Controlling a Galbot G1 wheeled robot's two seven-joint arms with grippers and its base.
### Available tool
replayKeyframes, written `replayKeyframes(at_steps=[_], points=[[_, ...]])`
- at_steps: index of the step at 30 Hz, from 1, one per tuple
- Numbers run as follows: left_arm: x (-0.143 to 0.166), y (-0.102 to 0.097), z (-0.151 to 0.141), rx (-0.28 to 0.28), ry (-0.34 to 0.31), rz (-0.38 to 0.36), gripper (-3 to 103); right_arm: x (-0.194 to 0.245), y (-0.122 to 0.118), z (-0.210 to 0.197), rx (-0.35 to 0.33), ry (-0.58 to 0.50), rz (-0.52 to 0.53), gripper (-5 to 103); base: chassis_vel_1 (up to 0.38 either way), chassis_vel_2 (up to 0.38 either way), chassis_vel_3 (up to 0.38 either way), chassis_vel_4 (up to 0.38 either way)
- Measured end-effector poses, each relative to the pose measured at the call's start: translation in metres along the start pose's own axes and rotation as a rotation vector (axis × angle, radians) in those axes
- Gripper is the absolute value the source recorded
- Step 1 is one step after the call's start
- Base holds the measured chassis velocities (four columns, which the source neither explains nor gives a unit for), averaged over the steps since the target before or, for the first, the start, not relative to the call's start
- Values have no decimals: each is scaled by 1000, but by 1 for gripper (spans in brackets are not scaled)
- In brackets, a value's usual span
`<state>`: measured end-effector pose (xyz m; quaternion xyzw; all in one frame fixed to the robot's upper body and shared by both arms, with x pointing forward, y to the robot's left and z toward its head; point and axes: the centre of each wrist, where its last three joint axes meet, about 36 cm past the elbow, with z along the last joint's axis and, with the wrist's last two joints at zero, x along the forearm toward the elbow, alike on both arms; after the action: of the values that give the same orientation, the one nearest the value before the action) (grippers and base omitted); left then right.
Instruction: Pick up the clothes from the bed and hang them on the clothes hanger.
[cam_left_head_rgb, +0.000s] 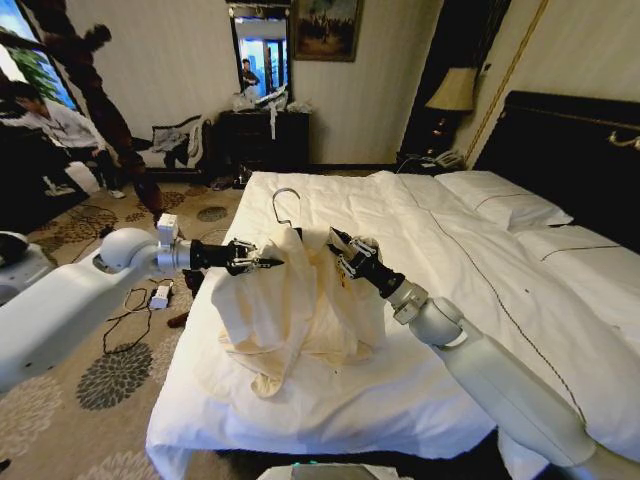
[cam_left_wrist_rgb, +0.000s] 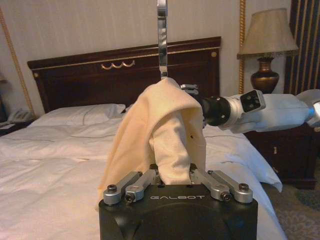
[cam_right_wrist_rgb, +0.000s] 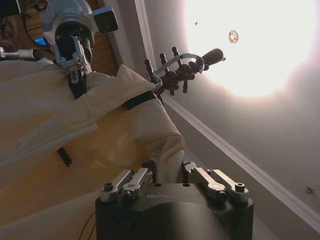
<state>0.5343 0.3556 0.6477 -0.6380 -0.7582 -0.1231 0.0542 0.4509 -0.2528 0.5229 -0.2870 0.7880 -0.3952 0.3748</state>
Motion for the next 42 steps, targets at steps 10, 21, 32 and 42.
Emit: replayKeyframes(at_steps=[10, 21, 32, 42], points=[[-1, 4, 3, 10, -4, 22, 17, -1, -2, -1, -53, 15, 31, 22, 0, 0, 0, 0], [4, 5, 7, 31, -8, -4, 16, 8, 2, -12, -253, 48, 79, 65, 0, 0, 0, 0], [22, 7, 18, 61, -15, -73, 16, 13, 6, -55, -659, -74, 66, 99, 0, 0, 0, 0], [29, -3, 21, 86, -53, -107, 16, 8, -3, -92, -1080, -20, 225, 100, 0, 0, 0, 0]])
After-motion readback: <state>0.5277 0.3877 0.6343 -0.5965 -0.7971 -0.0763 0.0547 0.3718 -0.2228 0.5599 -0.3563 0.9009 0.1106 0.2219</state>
